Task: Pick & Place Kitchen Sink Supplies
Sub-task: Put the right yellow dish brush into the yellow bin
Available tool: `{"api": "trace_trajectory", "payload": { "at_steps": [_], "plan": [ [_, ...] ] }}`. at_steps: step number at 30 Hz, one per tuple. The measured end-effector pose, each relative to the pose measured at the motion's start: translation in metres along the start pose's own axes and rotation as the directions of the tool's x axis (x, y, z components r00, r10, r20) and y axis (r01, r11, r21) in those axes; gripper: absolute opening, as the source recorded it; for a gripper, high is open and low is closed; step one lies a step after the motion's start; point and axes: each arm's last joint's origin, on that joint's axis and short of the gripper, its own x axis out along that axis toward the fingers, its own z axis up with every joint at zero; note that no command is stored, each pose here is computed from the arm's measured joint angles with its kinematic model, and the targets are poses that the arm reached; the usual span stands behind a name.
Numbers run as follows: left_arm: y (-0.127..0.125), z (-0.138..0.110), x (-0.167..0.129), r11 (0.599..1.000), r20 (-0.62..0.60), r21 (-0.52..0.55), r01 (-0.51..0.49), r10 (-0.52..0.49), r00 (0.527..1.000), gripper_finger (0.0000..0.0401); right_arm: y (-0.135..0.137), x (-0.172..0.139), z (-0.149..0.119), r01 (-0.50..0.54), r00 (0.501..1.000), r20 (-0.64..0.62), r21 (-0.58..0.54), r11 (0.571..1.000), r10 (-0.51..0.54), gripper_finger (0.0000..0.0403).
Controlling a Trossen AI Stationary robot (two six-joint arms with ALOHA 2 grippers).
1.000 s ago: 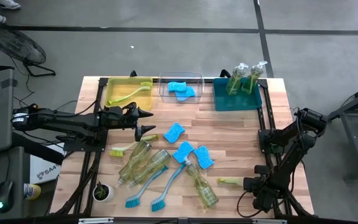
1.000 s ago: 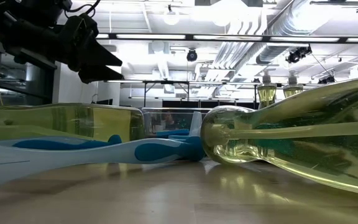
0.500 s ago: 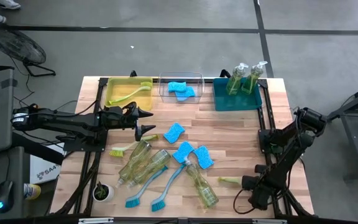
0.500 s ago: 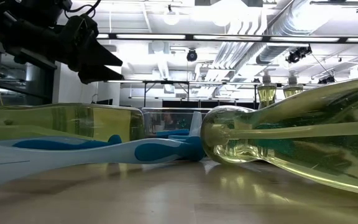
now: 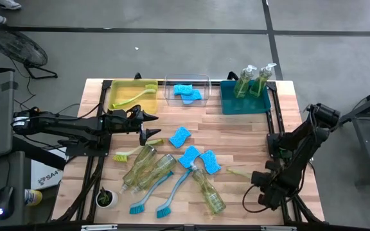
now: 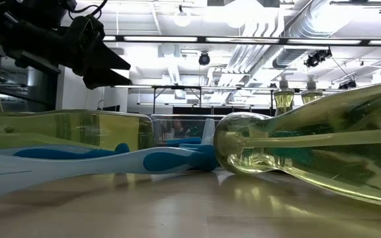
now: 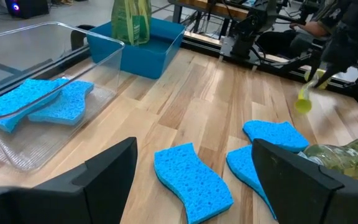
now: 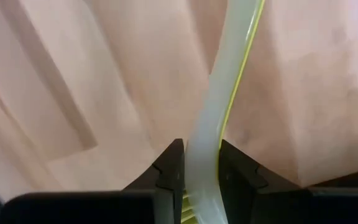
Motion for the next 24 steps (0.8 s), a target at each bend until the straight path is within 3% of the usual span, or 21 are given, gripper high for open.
{"api": "trace_trajectory", "payload": {
  "at_steps": [10, 18, 24],
  "plan": [
    [0.0, 0.0, 0.0, 1.0, 0.0, -0.007, 0.0, 0.0, 1.0, 0.0312, -0.015, -0.021, 0.006, 0.04, 0.959, 0.28, -0.021, 0.999, -0.032, 0.0063],
    [0.0, 0.001, 0.0, 1.0, 0.005, -0.022, 0.002, -0.002, 1.0, 0.0312, -0.024, -0.028, 0.024, 0.165, 0.836, 0.537, -0.041, 0.985, -0.118, 0.0063],
    [0.0, 0.001, 0.0, 0.999, 0.004, -0.039, 0.006, -0.005, 1.0, 0.0312, -0.03, -0.03, 0.049, 0.265, 0.747, 0.638, -0.026, 0.964, -0.189, 0.0063]
  ]
}}
